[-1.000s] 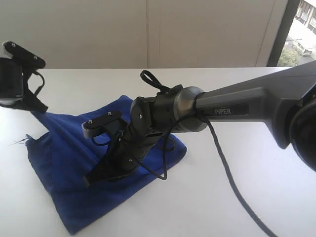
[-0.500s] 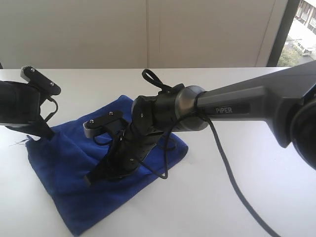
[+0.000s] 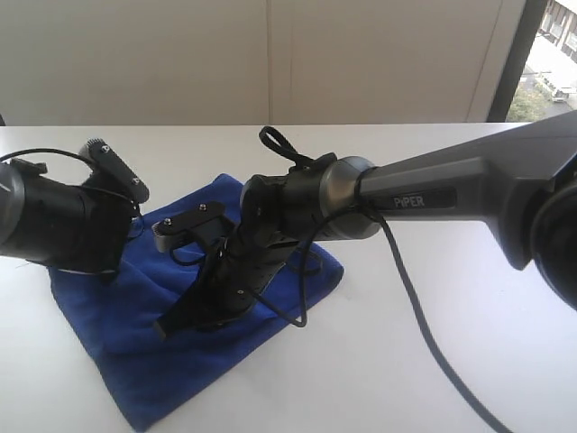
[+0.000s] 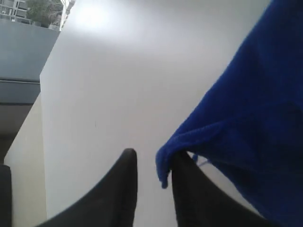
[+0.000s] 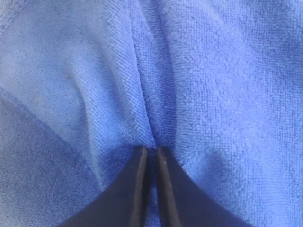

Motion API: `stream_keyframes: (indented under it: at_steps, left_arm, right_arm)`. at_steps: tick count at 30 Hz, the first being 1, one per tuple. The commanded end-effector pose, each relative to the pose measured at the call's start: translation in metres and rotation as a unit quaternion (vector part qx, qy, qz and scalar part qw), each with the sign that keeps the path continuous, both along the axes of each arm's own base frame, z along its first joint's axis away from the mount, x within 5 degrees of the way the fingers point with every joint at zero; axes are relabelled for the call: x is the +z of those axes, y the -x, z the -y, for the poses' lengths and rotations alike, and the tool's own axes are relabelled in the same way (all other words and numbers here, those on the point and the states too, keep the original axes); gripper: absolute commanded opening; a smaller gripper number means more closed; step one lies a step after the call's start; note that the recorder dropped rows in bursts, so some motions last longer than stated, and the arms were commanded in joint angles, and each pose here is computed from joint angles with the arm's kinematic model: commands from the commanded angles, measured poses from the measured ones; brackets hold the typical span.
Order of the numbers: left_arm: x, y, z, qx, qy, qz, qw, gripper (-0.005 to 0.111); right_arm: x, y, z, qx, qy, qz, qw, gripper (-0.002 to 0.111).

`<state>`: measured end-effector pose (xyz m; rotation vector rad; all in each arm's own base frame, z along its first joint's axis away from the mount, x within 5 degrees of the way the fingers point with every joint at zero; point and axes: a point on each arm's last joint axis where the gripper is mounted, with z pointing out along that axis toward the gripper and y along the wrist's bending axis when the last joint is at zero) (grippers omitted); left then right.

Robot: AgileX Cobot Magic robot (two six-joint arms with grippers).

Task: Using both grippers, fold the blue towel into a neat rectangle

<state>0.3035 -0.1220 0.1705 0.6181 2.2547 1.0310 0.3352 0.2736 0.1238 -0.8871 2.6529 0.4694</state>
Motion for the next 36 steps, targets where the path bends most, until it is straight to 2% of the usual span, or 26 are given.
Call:
stream_keyframes:
  at_steps: [1, 4, 6, 9, 11, 13, 16, 21, 24, 28, 33, 36]
  left_arm:
    - [-0.005, 0.018, 0.003, -0.047, -0.051, -0.05, 0.996, 0.028]
    - [0.004, 0.035, 0.012, -0.084, -0.016, -0.039, 0.996, 0.028]
    - [0.013, 0.047, 0.008, -0.089, 0.023, -0.022, 0.996, 0.028]
    - [0.026, 0.056, 0.0, -0.088, 0.035, -0.004, 0.995, 0.028]
    - [0.039, 0.059, -0.006, -0.069, 0.041, 0.022, 0.997, 0.028]
    - [0.051, 0.063, -0.014, -0.025, 0.044, 0.058, 0.997, 0.028]
    - [0.06, 0.066, -0.019, 0.015, 0.087, 0.1, 0.991, 0.028]
    - [0.052, 0.072, -0.026, 0.07, 0.148, 0.138, 0.977, 0.028]
    - [0.044, 0.077, -0.031, 0.085, 0.156, 0.14, 0.974, 0.028]
    - [0.038, 0.081, -0.034, 0.099, 0.167, 0.145, 0.97, 0.028]
    - [0.036, 0.086, -0.028, 0.088, 0.172, 0.143, 0.971, 0.028]
    - [0.036, 0.091, -0.017, 0.066, 0.177, 0.14, 0.972, 0.028]
  right_arm:
    - [-0.02, 0.004, 0.01, 0.014, 0.038, -0.032, 0.999, 0.009]
    - [-0.022, 0.004, 0.01, 0.013, 0.04, -0.033, 0.999, 0.009]
    - [-0.022, 0.004, 0.01, 0.013, 0.04, -0.033, 0.999, 0.009]
    - [-0.022, 0.004, 0.01, 0.016, 0.04, -0.032, 0.999, 0.009]
    - [-0.022, 0.004, 0.01, 0.015, 0.04, -0.033, 0.999, 0.009]
    - [-0.022, 0.004, 0.01, 0.015, 0.04, -0.033, 0.999, 0.009]
    - [-0.013, 0.003, 0.01, 0.014, 0.033, -0.023, 0.999, 0.009]
    - [0.033, 0.001, 0.013, 0.019, 0.011, 0.037, 0.999, 0.009]
    - [0.061, -0.007, 0.028, 0.002, 0.009, 0.083, 0.996, 0.009]
    - [0.08, -0.027, 0.062, -0.048, 0.009, 0.115, 0.992, 0.009]
    - [0.064, -0.056, 0.109, -0.118, 0.018, 0.105, 0.987, 0.009]
    - [0.043, -0.063, 0.12, -0.133, 0.03, 0.08, 0.987, 0.009]
